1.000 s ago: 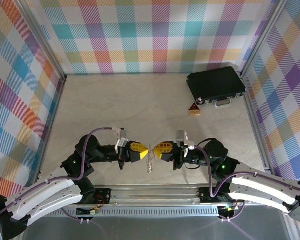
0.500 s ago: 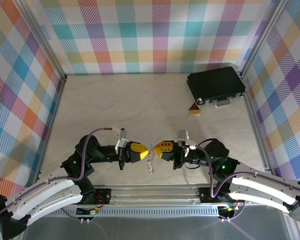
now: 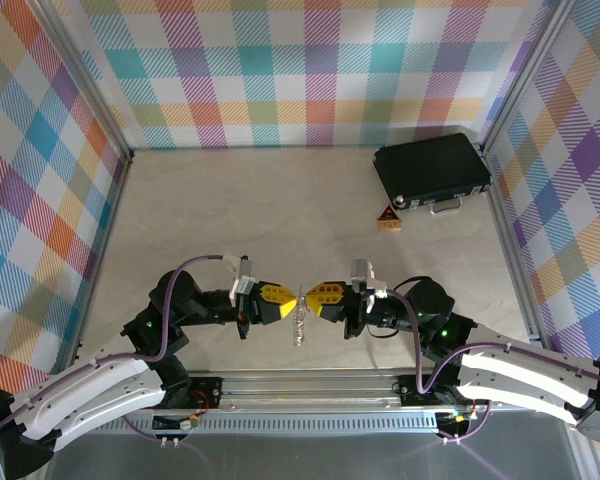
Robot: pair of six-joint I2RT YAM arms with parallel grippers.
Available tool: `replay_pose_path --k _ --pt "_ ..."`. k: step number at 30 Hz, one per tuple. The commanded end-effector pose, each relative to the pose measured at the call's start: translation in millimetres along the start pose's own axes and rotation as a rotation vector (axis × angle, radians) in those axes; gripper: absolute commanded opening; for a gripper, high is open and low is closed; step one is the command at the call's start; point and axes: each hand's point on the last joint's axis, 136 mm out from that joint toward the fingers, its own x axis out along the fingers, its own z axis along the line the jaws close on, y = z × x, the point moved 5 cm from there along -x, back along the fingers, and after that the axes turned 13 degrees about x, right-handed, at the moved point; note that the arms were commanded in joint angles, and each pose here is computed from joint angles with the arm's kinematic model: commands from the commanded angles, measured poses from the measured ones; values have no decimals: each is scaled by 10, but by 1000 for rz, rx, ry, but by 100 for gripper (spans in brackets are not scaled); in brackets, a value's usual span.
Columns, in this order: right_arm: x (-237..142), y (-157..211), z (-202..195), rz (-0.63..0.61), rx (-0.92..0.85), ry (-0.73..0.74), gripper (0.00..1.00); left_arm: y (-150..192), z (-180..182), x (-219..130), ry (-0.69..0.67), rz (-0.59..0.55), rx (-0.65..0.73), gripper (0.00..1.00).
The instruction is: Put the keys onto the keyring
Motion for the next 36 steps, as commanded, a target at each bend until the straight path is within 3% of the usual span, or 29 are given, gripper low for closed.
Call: replay_pose_path --k 1,36 --pt "8 -88 59 -39 -4 -27 0 -149 -54 -20 12 -59 48 0" --pt "-2 -124 83 -71 23 -47 0 -138 -27 -50 -25 -58 62 0"
